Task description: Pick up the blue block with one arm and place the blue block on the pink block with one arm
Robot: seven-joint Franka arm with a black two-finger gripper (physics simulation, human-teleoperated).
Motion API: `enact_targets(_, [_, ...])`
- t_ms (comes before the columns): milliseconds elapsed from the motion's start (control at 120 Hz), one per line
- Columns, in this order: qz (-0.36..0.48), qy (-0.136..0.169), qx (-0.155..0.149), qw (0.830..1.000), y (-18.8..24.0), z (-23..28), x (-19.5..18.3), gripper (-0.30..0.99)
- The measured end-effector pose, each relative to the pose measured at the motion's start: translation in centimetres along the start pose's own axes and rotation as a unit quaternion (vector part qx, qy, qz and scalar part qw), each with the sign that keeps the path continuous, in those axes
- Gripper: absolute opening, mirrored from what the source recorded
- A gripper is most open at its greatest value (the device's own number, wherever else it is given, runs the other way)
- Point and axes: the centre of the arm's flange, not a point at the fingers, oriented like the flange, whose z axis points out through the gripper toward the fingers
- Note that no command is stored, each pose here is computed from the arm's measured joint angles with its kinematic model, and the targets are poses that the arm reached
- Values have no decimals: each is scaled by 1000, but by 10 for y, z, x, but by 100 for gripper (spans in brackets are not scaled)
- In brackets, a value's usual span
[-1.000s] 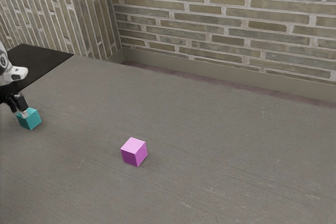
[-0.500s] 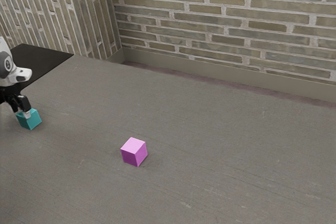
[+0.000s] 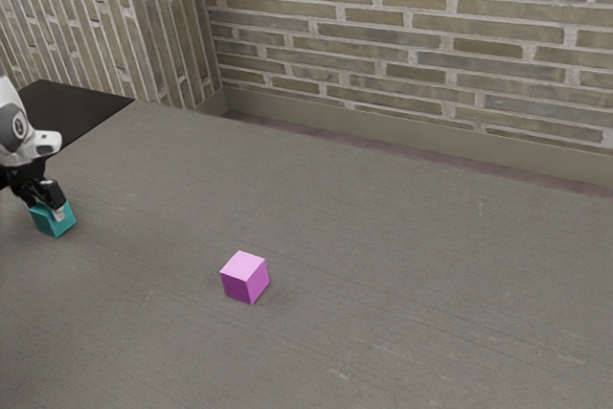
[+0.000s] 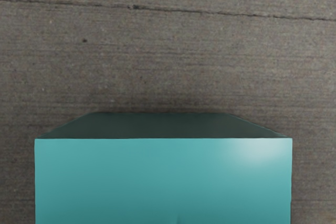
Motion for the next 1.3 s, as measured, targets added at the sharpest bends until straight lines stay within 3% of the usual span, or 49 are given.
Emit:
enact_targets(300, [-4, -2, 1, 1000, -1, 9, 1, 68])
enact_targets(625, [6, 0, 1, 1000, 1, 10, 4, 41])
enact_targets(767, [12, 7, 7, 1000, 6, -3, 8, 39])
enact_targets(942, [68, 38, 12, 997, 93, -70, 42, 39])
enact_targets(1125, [119, 32, 5, 992, 215, -84, 71, 39])
enact_targets(1300, [114, 26, 22, 993, 309, -93, 57, 39])
